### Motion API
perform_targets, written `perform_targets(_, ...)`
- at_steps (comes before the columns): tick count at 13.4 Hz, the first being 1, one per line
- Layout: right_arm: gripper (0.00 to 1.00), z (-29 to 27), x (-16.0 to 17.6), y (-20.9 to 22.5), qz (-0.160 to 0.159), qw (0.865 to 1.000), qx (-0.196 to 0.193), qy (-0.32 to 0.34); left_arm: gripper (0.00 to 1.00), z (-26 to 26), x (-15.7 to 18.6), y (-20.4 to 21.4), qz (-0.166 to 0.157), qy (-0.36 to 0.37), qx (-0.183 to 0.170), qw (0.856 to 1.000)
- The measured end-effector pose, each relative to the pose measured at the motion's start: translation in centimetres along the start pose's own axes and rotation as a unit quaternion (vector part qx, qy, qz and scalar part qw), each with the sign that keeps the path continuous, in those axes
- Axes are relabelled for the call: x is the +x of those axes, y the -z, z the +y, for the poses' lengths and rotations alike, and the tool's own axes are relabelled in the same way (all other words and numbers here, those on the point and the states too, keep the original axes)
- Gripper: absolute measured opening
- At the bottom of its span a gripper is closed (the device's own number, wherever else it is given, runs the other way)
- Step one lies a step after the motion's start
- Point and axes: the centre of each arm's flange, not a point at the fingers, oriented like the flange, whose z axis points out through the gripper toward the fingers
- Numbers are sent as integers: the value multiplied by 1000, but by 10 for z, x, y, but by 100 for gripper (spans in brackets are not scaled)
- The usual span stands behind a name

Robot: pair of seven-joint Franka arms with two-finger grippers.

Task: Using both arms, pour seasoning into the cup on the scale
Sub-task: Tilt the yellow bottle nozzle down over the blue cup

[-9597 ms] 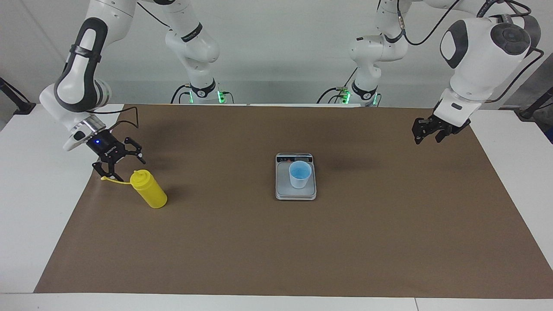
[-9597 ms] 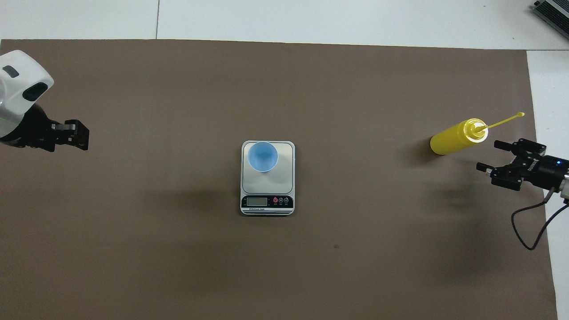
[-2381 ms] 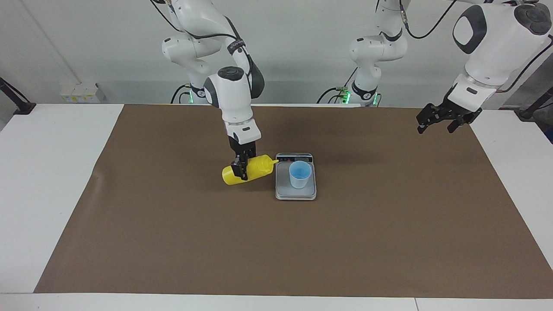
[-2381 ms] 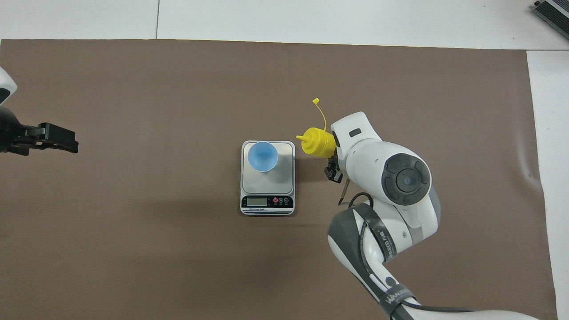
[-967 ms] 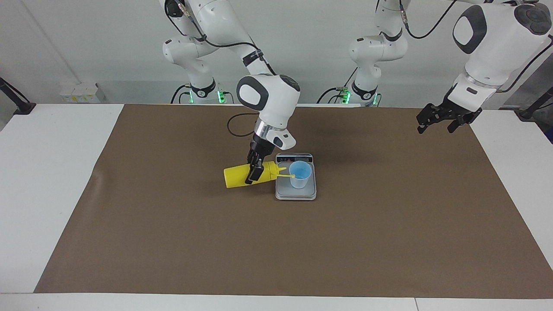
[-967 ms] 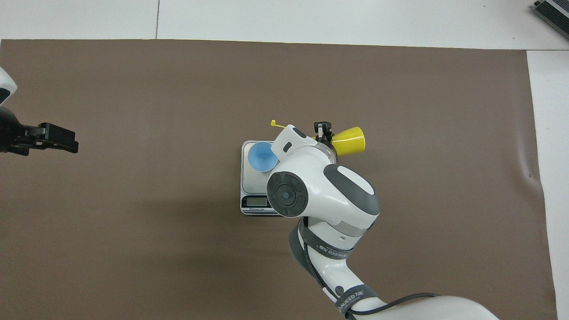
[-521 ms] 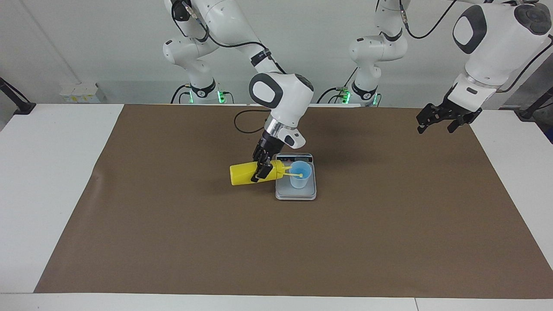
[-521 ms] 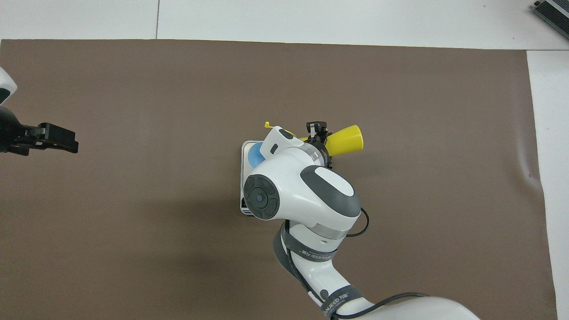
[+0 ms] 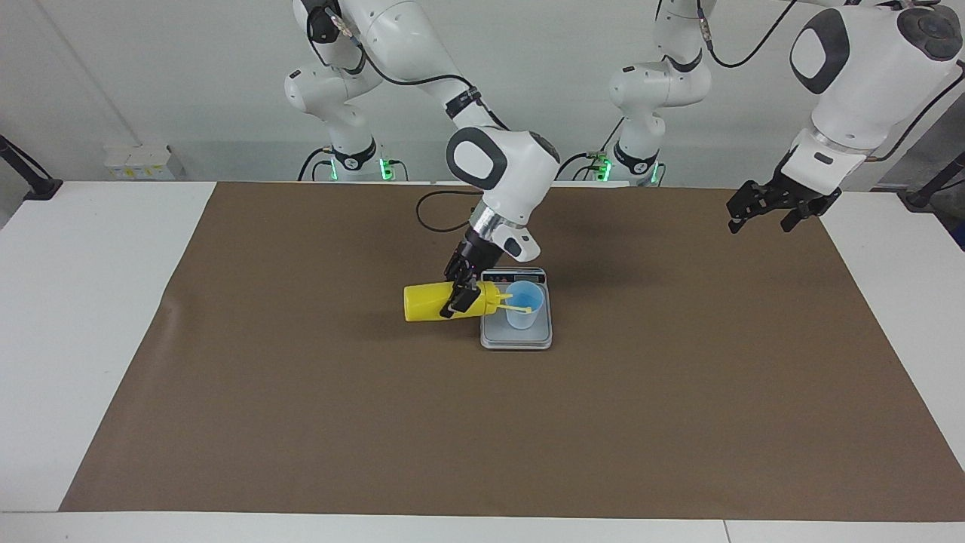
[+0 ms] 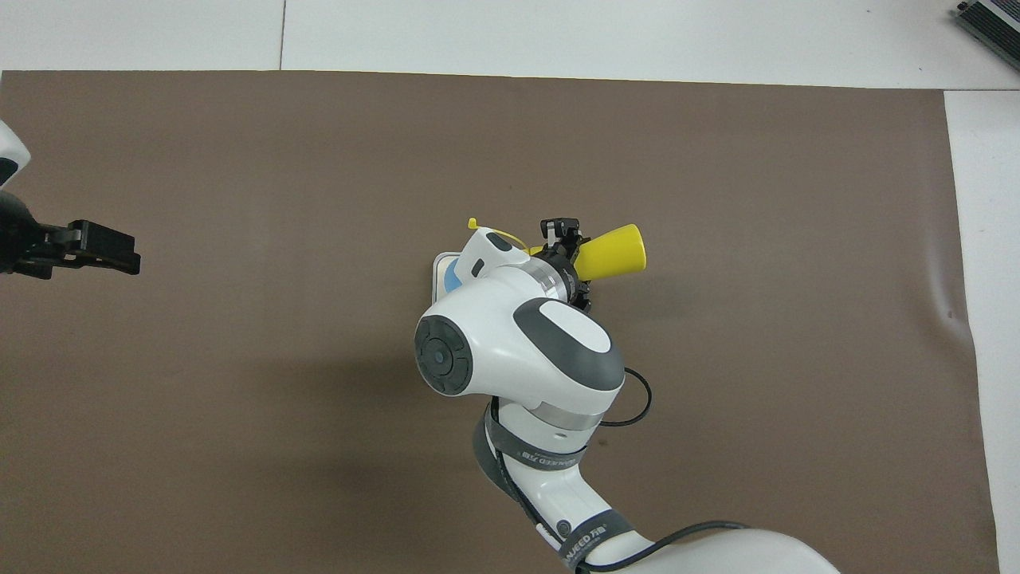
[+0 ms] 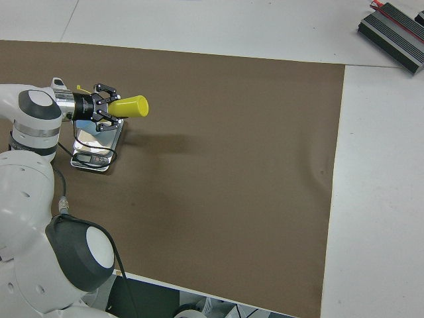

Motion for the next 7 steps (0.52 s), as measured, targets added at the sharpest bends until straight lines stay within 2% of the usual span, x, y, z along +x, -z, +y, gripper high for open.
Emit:
perform_targets(4, 47, -3, 0, -3, -28, 1000, 1, -5, 100, 0, 0, 0, 0, 0, 0, 1000)
perform_targets(7, 47, -3, 7, 3, -32, 999, -4, -6, 100, 0, 0, 0, 0, 0, 0, 1000)
